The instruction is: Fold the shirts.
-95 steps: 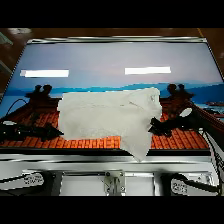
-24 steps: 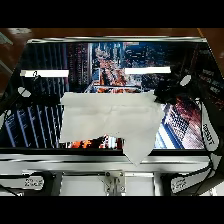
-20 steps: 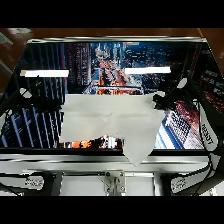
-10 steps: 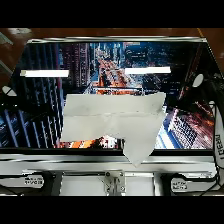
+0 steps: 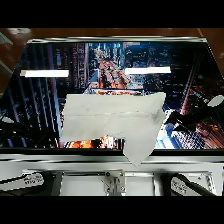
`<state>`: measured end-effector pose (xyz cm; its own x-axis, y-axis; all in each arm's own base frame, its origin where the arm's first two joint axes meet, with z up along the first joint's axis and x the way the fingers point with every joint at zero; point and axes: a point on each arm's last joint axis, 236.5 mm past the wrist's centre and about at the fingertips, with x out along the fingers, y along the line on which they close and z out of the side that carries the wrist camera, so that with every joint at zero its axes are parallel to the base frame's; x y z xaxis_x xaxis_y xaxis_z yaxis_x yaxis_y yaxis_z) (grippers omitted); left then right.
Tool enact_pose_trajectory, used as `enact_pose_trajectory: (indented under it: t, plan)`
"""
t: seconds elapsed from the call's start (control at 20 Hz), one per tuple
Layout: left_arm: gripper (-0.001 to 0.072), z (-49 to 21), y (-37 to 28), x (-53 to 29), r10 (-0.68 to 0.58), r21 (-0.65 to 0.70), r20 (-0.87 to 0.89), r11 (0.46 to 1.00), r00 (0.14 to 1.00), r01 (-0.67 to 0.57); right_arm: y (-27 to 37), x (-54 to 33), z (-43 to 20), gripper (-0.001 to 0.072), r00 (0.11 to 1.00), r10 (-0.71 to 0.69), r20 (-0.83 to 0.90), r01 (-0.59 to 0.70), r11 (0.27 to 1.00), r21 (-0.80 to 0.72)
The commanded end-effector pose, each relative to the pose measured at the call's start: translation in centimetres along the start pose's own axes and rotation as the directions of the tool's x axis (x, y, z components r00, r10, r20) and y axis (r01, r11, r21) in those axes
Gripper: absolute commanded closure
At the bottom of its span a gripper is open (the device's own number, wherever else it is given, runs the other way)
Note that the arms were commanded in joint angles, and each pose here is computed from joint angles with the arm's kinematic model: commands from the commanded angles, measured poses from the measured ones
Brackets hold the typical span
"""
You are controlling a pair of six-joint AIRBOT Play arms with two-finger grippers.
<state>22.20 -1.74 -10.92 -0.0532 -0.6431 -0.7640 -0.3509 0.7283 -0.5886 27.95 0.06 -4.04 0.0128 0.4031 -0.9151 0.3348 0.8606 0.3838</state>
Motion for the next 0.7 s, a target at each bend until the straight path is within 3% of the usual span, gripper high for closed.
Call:
enact_pose_trajectory:
  t: [0.0,0.2,0.25,0.35,0.45,0.55,0.65]
  plan:
    - [0.0046,-0.1,-0.6,1.8,-0.044,0.002,0.034,0.999,0.998,0.044,1.1,0.3,-0.1,0.0084,0.998,0.064,0.027,-0.064,0.998,0.017]
    - [0.0064,0.7,-1.1,3.1,-0.038,0.004,0.071,0.999,0.997,0.038,1.0,0.3,0.0,0.0084,0.998,0.062,0.033,-0.063,0.998,0.019]
    - [0.0119,1.1,-1.5,3.4,-0.047,-0.001,0.090,0.999,0.995,0.047,1.1,0.3,0.0,0.0084,0.998,0.062,0.031,-0.063,0.998,0.019]
    - [0.0468,1.7,-2.3,3.8,-0.068,-0.010,0.118,0.998,0.991,0.069,1.0,0.3,-0.1,0.0084,0.998,0.061,0.026,-0.062,0.998,0.024]
    - [0.0667,1.6,-3.0,3.9,-0.090,-0.009,0.115,0.996,0.989,0.092,-0.2,0.6,-1.1,0.0083,1.000,0.016,-0.015,-0.015,1.000,0.019]
    - [0.0671,1.3,-3.3,3.9,-0.101,-0.007,0.099,0.995,0.990,0.102,-1.8,2.0,-3.9,0.0081,0.993,-0.027,-0.111,0.030,0.999,0.032]
    - [0.0672,1.0,-3.4,3.9,-0.107,-0.003,0.090,0.994,0.990,0.107,-1.3,4.3,-6.1,0.0081,0.985,0.035,-0.167,-0.023,0.997,0.071]
